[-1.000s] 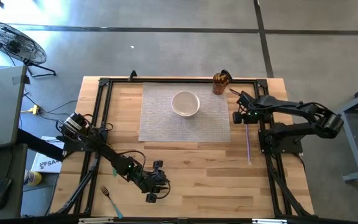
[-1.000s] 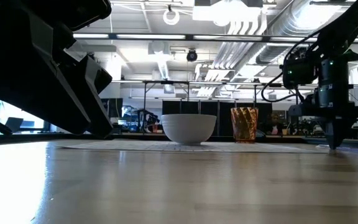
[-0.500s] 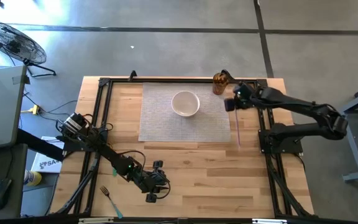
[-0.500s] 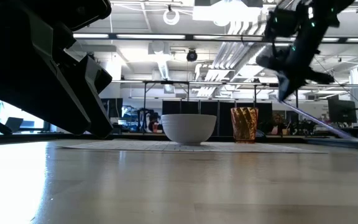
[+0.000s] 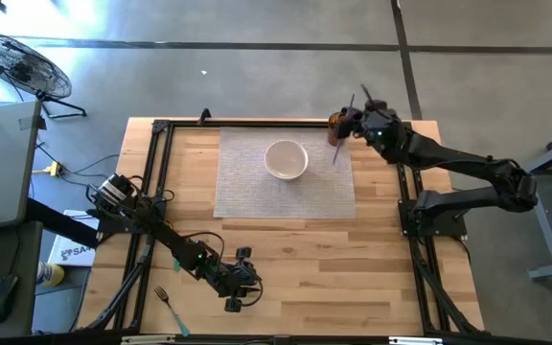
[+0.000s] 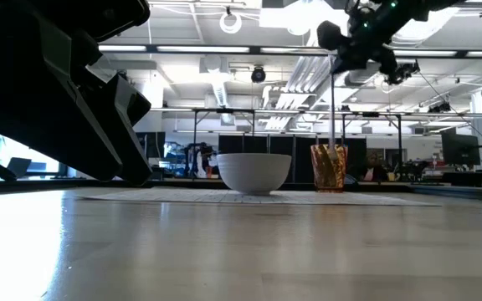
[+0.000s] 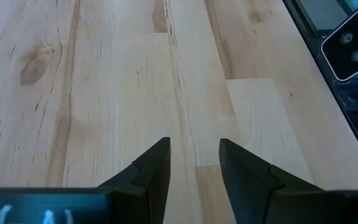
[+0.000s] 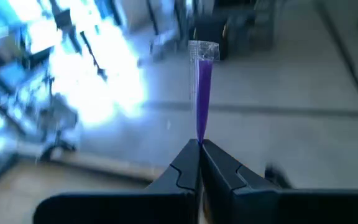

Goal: Pick & Place Utensil
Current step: Put the purple drinking straw into the brown glass

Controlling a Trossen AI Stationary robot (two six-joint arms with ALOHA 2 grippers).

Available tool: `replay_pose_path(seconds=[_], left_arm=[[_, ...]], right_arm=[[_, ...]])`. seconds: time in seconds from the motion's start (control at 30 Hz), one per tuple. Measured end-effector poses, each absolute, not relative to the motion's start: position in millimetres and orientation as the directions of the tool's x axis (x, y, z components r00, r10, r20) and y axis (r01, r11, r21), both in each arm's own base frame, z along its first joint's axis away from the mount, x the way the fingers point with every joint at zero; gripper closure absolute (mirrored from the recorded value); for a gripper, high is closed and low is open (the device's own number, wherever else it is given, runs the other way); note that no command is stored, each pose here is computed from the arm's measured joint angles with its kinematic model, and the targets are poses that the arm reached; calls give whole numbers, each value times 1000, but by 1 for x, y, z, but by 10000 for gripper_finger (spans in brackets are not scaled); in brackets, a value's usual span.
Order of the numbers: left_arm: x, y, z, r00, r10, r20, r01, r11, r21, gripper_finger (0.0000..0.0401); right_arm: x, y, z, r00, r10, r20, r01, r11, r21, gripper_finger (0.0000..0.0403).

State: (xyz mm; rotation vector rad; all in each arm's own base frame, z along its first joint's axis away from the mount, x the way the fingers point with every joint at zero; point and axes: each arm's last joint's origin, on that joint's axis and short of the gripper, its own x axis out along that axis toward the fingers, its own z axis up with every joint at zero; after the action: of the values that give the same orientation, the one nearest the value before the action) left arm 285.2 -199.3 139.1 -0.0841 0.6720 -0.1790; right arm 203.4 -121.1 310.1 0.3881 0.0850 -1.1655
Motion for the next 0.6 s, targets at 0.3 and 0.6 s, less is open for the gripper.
replay_pose_path(seconds=[0.3, 0.6], left_arm=[[285, -199, 139, 768, -192, -611, 138, 981, -135, 265], [285, -199, 139, 768, -193, -611, 138, 981, -136, 265]], right_arm=[[202, -126, 324, 237, -971, 4, 952, 234, 199, 401], [185, -139, 303, 205, -962, 178, 952, 238, 193, 402]])
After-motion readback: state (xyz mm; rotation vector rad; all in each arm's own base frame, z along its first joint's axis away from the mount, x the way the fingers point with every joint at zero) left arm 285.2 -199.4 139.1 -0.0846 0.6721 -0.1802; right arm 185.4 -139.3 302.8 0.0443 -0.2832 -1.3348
